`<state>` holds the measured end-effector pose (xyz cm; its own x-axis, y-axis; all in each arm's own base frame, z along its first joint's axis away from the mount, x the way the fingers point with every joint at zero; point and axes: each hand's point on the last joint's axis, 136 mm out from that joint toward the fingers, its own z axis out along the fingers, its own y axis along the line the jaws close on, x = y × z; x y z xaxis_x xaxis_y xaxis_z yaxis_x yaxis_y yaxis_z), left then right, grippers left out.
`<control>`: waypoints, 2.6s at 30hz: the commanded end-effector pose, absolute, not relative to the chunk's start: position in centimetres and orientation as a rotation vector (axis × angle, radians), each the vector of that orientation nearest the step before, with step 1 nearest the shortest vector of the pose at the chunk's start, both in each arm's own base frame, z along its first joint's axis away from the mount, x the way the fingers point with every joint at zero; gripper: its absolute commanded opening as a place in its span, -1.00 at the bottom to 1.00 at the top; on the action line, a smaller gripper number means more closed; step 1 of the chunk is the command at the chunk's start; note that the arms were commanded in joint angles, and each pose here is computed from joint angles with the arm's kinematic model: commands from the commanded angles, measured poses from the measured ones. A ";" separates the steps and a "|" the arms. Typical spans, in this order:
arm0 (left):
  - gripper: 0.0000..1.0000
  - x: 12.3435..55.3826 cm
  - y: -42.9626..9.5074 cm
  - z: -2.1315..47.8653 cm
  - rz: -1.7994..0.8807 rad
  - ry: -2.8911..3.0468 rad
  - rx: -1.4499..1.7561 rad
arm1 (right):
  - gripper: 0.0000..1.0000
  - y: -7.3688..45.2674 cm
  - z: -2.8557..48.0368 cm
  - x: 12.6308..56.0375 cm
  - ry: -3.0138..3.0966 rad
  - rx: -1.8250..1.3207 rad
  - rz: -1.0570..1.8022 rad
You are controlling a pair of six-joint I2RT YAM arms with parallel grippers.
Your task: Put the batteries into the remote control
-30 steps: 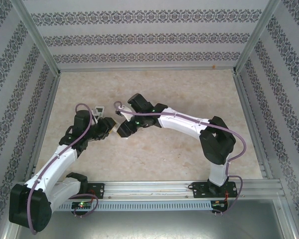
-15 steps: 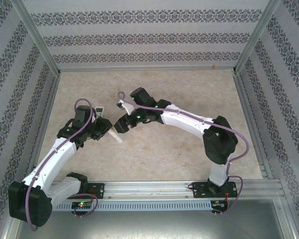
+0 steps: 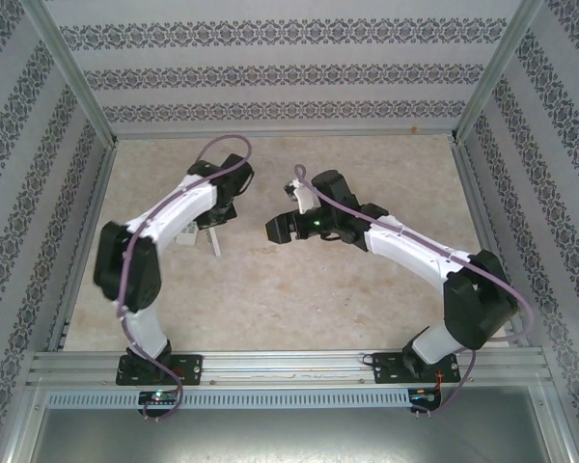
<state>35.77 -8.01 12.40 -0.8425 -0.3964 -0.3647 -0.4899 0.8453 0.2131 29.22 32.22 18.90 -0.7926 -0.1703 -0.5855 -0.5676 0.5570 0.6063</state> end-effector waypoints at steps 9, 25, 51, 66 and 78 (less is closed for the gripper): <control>-1.00 39.9 -9.9 11.3 1.090 2.696 -0.289 | 0.68 30.4 20.9 28.0 2.279 -0.566 1.238; -0.40 43.0 -12.3 3.0 1.178 2.768 -0.164 | 0.69 26.7 22.5 27.6 2.256 -0.482 1.225; 0.84 42.5 -19.5 26.9 -0.291 2.087 -0.061 | 0.95 -5.6 13.8 34.0 2.164 0.483 0.057; 0.95 32.1 2.3 17.3 0.187 1.797 -0.206 | 0.95 0.3 10.9 39.9 1.837 0.028 0.065; 1.00 39.1 1.8 8.5 0.012 1.920 -0.083 | 0.95 -1.7 10.8 39.3 1.857 0.151 -0.135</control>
<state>36.44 3.40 4.58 -0.4672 -0.0818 -0.8803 -0.1850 0.9827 0.0068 39.03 -1.12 9.35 -0.3451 0.0349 -0.9379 0.1345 0.9908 -0.0127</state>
